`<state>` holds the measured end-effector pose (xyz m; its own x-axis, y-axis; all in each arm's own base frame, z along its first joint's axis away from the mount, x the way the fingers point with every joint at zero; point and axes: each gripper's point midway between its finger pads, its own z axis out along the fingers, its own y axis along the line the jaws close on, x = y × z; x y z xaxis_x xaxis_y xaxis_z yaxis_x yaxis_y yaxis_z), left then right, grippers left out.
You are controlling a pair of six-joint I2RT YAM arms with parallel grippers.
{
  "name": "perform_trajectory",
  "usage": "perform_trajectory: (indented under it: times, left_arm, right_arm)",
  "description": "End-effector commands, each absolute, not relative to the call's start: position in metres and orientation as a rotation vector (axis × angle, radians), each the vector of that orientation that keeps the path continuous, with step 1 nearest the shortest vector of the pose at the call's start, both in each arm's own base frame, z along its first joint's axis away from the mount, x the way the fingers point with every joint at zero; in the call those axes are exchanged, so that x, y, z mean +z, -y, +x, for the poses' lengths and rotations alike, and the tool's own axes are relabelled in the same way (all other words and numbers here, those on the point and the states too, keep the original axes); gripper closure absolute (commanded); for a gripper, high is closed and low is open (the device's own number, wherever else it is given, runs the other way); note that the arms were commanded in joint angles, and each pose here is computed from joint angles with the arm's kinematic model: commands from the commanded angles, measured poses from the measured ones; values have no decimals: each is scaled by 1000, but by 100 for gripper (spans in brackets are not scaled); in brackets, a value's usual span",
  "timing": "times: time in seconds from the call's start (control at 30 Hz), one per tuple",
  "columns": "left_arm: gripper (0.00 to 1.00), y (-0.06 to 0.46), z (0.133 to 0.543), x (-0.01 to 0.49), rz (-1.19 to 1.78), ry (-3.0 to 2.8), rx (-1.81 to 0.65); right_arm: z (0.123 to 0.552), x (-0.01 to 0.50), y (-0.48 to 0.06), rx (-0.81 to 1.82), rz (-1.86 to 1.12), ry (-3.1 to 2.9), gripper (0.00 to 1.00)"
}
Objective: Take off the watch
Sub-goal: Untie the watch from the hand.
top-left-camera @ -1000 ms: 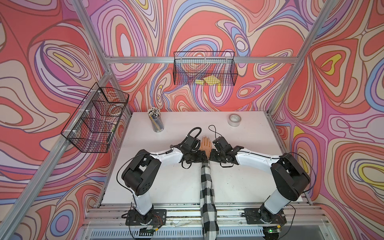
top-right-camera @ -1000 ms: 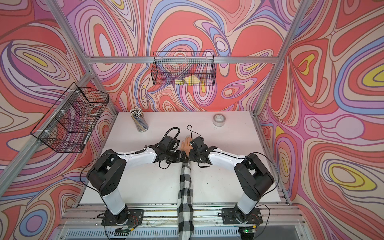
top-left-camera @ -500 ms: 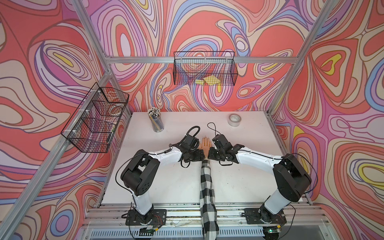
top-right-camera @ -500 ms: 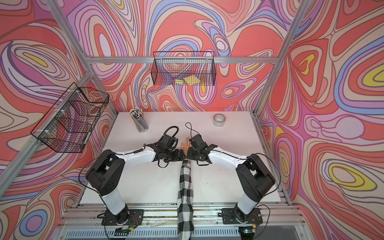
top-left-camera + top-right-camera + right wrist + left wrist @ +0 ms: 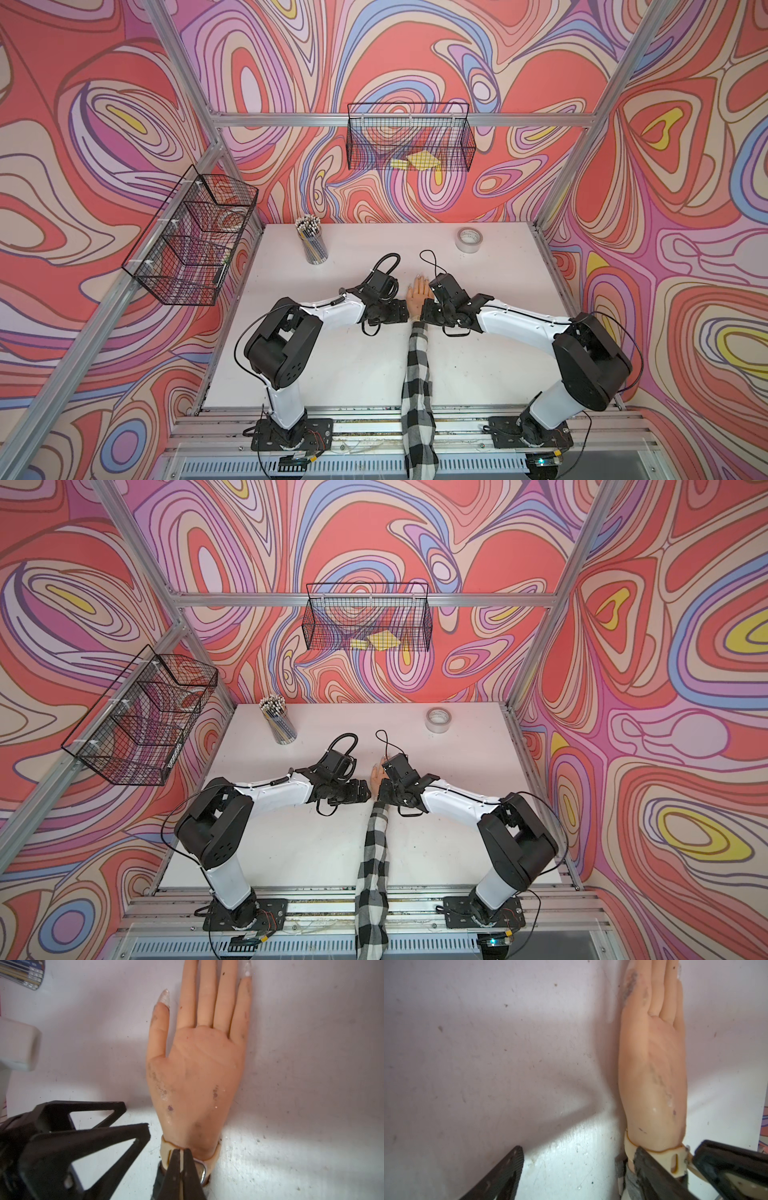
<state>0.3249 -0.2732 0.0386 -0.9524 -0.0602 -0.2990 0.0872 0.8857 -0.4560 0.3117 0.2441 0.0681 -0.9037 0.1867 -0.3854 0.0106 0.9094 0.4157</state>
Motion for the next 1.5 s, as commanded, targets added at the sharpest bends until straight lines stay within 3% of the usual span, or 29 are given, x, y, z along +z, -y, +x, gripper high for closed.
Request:
perform_trajectory:
  times: [0.0, 0.57, 0.97, 1.47]
  left_arm:
    - [15, 270, 320, 28, 6, -2779, -675]
    - [15, 268, 324, 63, 12, -2697, -703]
    - [15, 253, 323, 70, -8, -2672, -649]
    - [15, 269, 329, 80, -19, -2626, -810]
  right_arm:
    - [305, 59, -235, 555, 192, -2656, 100]
    - [339, 124, -294, 833, 44, -2542, 100]
    - [340, 99, -296, 831, 78, -2581, 100]
    - [338, 90, -292, 824, 114, -2593, 100]
